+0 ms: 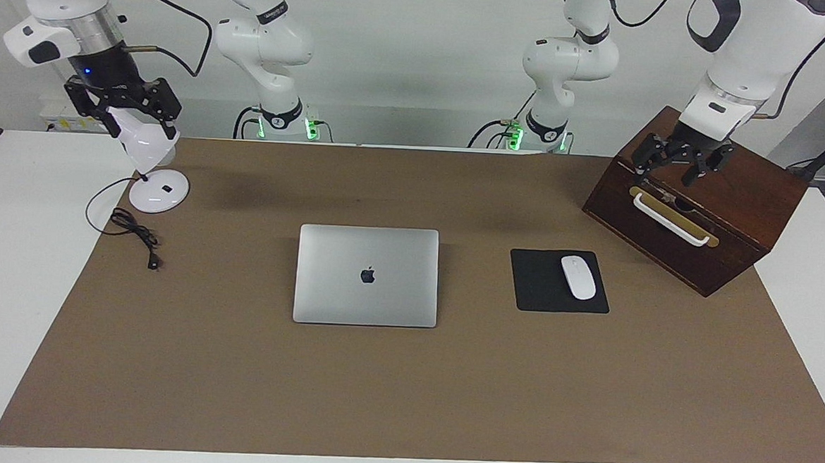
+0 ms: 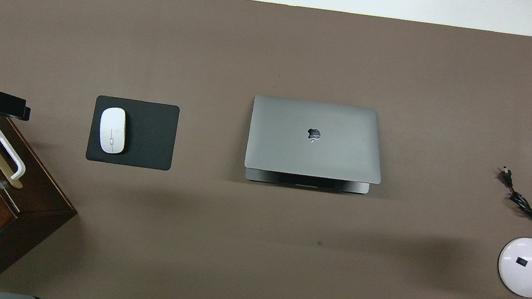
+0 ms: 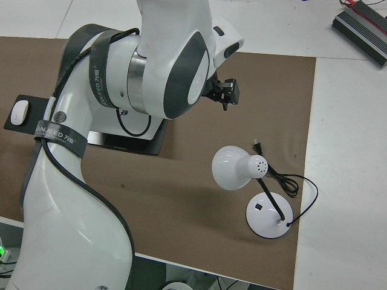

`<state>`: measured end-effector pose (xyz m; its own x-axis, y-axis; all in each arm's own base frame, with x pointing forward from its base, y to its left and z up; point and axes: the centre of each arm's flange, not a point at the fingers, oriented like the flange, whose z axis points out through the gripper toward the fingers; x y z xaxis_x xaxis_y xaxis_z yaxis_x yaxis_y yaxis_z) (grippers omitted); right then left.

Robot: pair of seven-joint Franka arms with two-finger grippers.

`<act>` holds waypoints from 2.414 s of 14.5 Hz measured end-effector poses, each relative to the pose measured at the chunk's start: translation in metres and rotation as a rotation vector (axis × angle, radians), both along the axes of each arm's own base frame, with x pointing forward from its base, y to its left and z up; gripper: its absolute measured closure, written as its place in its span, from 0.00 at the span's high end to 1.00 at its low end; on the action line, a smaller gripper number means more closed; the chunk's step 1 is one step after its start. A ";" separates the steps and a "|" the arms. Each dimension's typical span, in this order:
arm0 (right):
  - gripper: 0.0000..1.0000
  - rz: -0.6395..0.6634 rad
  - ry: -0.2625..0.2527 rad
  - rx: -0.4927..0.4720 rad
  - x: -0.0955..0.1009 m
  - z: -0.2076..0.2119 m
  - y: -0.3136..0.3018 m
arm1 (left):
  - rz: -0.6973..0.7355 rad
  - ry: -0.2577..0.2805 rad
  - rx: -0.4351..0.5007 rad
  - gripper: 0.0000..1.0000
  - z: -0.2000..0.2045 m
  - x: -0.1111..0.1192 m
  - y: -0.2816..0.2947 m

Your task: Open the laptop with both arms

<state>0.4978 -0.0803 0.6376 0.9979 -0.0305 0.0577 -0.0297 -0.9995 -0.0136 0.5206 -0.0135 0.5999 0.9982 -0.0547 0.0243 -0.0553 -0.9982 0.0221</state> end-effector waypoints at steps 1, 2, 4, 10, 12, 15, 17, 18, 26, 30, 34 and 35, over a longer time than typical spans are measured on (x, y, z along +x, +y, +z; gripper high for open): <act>1.00 -0.002 0.000 0.000 0.000 0.000 -0.001 | 0.000 0.000 0.000 1.00 0.000 0.000 0.000; 1.00 -0.002 -0.001 0.000 0.000 0.000 -0.001 | 0.000 0.000 0.000 1.00 0.000 0.000 0.000; 1.00 -0.002 -0.001 0.000 0.000 0.001 -0.001 | 0.000 0.000 0.000 1.00 0.000 0.000 0.000; 1.00 0.005 -0.001 -0.002 -0.003 0.000 -0.019 | -0.001 0.000 0.000 1.00 0.000 0.000 -0.001; 1.00 0.023 -0.013 -0.006 -0.002 0.001 -0.020 | -0.001 0.000 0.000 1.00 0.000 0.000 -0.001; 1.00 0.024 -0.019 -0.007 -0.002 0.001 -0.020 | -0.001 0.000 0.000 1.00 0.000 0.000 -0.001; 1.00 0.023 -0.032 -0.010 0.000 0.002 -0.021 | -0.001 0.000 0.000 1.00 0.000 0.000 -0.001; 1.00 0.023 -0.043 -0.012 0.001 0.003 -0.021 | -0.001 0.000 0.000 1.00 0.000 0.000 -0.001; 1.00 -0.166 -0.237 0.229 0.017 -0.047 -0.030 | -0.002 0.000 0.000 1.00 0.000 0.000 -0.001; 1.00 -0.385 -0.285 0.395 0.025 -0.075 0.002 | -0.010 -0.001 0.001 1.00 0.000 0.000 -0.005; 1.00 -0.671 -0.273 0.562 0.022 -0.094 0.045 | 0.005 -0.001 0.001 1.00 0.000 0.000 -0.007; 1.00 -0.735 -0.266 0.588 0.020 -0.095 0.057 | 0.033 0.000 0.001 1.00 0.000 0.000 -0.008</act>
